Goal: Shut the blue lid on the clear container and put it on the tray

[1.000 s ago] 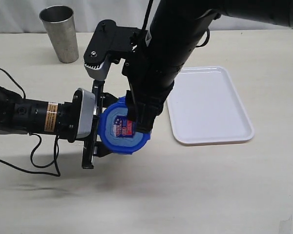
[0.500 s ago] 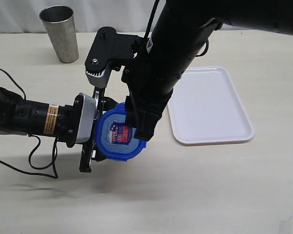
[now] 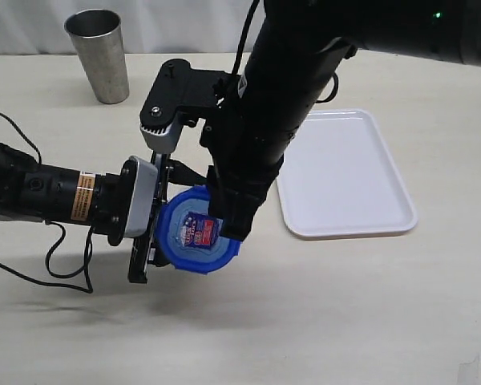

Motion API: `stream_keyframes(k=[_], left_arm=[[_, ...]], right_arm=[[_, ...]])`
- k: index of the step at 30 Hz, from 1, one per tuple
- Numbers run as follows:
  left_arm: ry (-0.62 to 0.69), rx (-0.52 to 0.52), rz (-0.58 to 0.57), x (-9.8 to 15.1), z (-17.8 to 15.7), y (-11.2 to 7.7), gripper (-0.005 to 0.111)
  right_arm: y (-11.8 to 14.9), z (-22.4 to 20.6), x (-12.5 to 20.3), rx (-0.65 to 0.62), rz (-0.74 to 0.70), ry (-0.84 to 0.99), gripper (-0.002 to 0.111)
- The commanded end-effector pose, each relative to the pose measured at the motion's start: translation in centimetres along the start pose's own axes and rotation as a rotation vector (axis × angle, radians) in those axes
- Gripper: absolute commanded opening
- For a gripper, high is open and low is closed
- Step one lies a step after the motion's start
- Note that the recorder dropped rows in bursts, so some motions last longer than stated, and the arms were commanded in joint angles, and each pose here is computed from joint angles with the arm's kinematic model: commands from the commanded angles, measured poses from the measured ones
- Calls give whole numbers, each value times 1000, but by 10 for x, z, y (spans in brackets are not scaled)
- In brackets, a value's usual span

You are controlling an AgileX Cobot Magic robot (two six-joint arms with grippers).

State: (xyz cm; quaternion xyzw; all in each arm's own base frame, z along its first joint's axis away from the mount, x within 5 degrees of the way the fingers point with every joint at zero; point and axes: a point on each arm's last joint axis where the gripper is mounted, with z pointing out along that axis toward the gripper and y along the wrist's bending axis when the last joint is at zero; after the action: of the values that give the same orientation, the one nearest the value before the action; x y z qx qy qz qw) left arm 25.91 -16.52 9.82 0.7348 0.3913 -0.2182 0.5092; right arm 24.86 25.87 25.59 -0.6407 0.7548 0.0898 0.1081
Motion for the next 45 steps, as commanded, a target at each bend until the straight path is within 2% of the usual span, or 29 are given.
stream_keyframes(k=[1,5,10,15,25,28,30,32,36,41,45], left_arm=[[-85,-94,-85,-10,-2,12,0],[-86,-96,-107,-9,-2,12,0],[-84,-106,-134,-9,-2,13,0],[-72,-158,-278,-7,-2,18,0],[-56,-242,-524,-1,-4,25,0],[-32,-246,-549,1,-4,25,0],[-31,-251,-552,1,-4,26,0],[-29,-261,-557,2,-4,26,0],[-29,-261,-557,2,-4,26,0],[-29,-261,-557,2,-4,26,0],[-29,-266,-560,2,-4,27,0]], right_arm=[[3,13,5,-32,-3,46,31],[2,5,4,6,-14,25,31],[-2,-20,1,151,8,-65,31],[1,-59,1,274,35,-193,32],[24,-122,15,361,115,-385,30],[36,-137,28,432,118,-510,19],[45,-145,39,496,126,-630,5],[59,-153,59,585,147,-819,5],[83,-149,96,661,174,-1016,5],[107,-140,132,618,259,-1073,5],[121,-146,150,636,252,-1125,5]])
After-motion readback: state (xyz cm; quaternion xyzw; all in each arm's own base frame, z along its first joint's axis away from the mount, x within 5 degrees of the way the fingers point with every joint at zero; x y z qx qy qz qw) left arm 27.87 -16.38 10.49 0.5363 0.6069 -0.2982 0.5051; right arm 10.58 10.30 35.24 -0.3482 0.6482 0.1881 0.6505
